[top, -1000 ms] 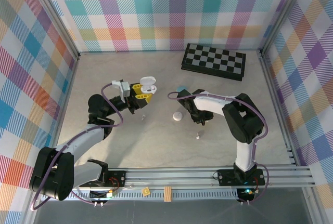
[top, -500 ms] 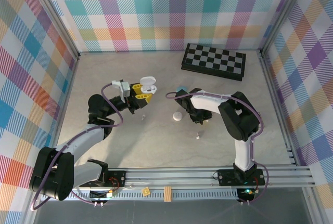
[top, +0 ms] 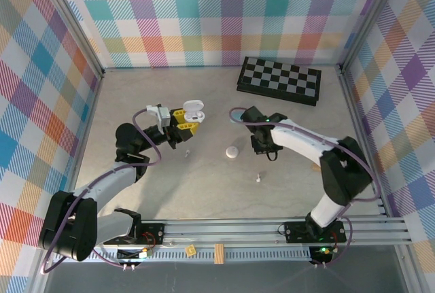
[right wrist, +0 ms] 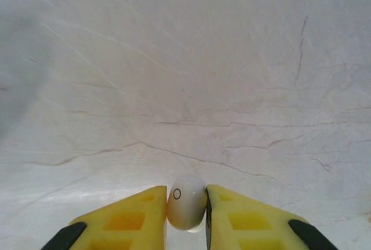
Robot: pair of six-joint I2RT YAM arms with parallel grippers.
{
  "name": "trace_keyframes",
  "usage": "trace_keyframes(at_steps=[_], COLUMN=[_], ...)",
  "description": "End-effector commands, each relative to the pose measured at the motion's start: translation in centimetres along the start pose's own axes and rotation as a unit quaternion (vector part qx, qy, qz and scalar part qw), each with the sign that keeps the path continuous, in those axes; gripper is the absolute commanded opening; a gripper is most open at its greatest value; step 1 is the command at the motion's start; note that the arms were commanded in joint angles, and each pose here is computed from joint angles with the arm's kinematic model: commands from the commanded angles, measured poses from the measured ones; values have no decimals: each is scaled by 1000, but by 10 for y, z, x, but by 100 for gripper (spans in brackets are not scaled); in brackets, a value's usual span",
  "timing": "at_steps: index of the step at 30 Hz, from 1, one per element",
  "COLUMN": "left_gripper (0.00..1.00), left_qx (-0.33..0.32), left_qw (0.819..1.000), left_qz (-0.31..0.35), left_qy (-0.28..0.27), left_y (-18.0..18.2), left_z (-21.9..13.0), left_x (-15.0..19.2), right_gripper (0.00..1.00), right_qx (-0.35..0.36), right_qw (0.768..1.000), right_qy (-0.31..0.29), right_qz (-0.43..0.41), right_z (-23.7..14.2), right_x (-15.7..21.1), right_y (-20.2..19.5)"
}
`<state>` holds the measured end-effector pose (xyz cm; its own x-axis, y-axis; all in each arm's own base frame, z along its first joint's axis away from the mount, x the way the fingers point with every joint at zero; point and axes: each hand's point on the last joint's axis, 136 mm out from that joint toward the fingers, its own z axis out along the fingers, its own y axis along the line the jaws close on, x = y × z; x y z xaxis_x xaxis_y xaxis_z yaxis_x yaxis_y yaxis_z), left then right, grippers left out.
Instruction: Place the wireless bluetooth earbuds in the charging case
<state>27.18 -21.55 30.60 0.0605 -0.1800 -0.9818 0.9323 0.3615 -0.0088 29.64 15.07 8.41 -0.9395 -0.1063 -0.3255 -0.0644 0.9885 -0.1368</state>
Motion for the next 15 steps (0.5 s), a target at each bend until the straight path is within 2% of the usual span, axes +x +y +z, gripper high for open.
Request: trace_keyframes(at_steps=[1,8,12,15], left_gripper=[34,34,34,34], left_qx=[7,-11,-43,-69], left_qw=[999,999,997,994], left_qz=[30,48,59,77], left_qy=[-18,-5,11,19], left_y=[-1,1,8,12], left_z=[3,15,27,36], left_x=[-13,-5,6,13], right_gripper=[24,24,23,23], right_qx=[-103,-256,-349,-391], right_qw=[994,961,928,908], right_qy=[-11,-66,-91,-111], right_qz=[40,77,97,98], right_z=[-24,-95,-133,-157], right_x=[-10,-36,-52,-62], right_y=[20,37,43,46])
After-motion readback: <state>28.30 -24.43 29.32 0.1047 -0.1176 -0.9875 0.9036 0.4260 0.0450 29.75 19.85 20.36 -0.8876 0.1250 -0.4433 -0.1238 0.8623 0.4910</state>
